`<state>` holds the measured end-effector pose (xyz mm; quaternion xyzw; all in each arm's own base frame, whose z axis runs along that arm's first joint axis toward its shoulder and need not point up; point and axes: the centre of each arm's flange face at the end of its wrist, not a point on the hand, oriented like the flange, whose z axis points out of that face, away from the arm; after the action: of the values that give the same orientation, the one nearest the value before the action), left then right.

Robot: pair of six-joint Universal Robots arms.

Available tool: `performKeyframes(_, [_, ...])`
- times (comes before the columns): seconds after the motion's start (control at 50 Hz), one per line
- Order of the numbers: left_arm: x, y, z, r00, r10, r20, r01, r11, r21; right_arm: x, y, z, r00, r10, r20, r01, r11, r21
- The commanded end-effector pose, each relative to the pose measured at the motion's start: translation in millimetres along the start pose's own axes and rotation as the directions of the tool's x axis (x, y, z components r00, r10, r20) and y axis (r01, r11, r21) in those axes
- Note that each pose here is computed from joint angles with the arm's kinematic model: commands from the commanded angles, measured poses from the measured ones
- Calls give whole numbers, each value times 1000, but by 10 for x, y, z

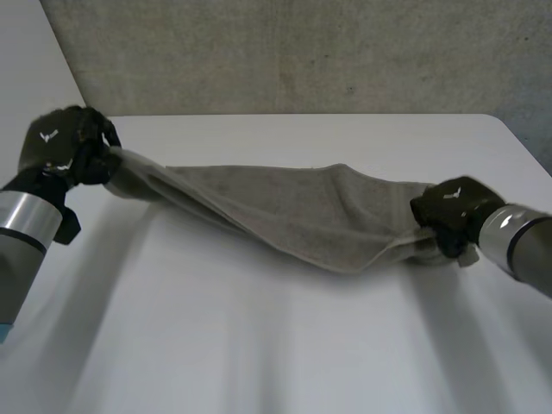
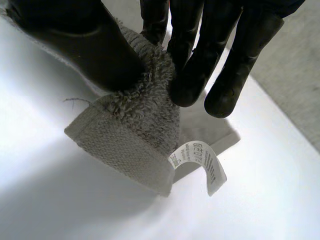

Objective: Fold the towel.

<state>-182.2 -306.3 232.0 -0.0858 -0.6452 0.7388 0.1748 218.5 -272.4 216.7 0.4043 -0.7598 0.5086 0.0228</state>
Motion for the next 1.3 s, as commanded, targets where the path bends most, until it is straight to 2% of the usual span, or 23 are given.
performKeyframes(0.02, [-71,243,3,1000,-13,21,15,997,-77,-34,255,178,999,8,-53,-6,999,32])
performKeyframes(0.1, [-71,218,-21,1000,-18,25,21,995,-102,5,291,131,998,19,-63,-17,999,32])
performKeyframes(0.16, [-53,212,-40,1000,-24,19,26,993,-119,122,144,-45,994,14,-113,-4,996,86])
performKeyframes(0.26, [8,-105,-150,1000,-20,-15,19,995,-101,296,-54,-322,988,40,-149,-15,986,163])
performKeyframes(0.34, [6,-258,-216,1000,-21,-18,19,996,-81,446,-277,-591,989,84,-123,-52,969,241])
performKeyframes(0.52, [-71,-535,-379,1000,-5,6,5,999,-53,677,-397,-742,992,115,-48,-101,966,236])
performKeyframes(0.66, [-181,-504,-330,1000,-2,20,4,998,-64,851,-351,-364,991,129,-16,-124,973,193])
performKeyframes(0.76, [-242,-214,-201,999,-35,18,37,988,-147,902,-292,-56,989,144,16,-144,975,170])
performKeyframes(0.94, [-113,203,346,996,-70,-63,55,977,-208,744,-282,562,992,119,44,-124,983,138])
performKeyframes(1.1, [-137,432,774,998,-53,-19,49,981,-186,656,-206,926,993,112,47,-117,985,128])
performKeyframes(1.3, [-239,738,1228,999,-36,22,39,988,-150,712,-86,1292,990,132,-57,-123,981,150])
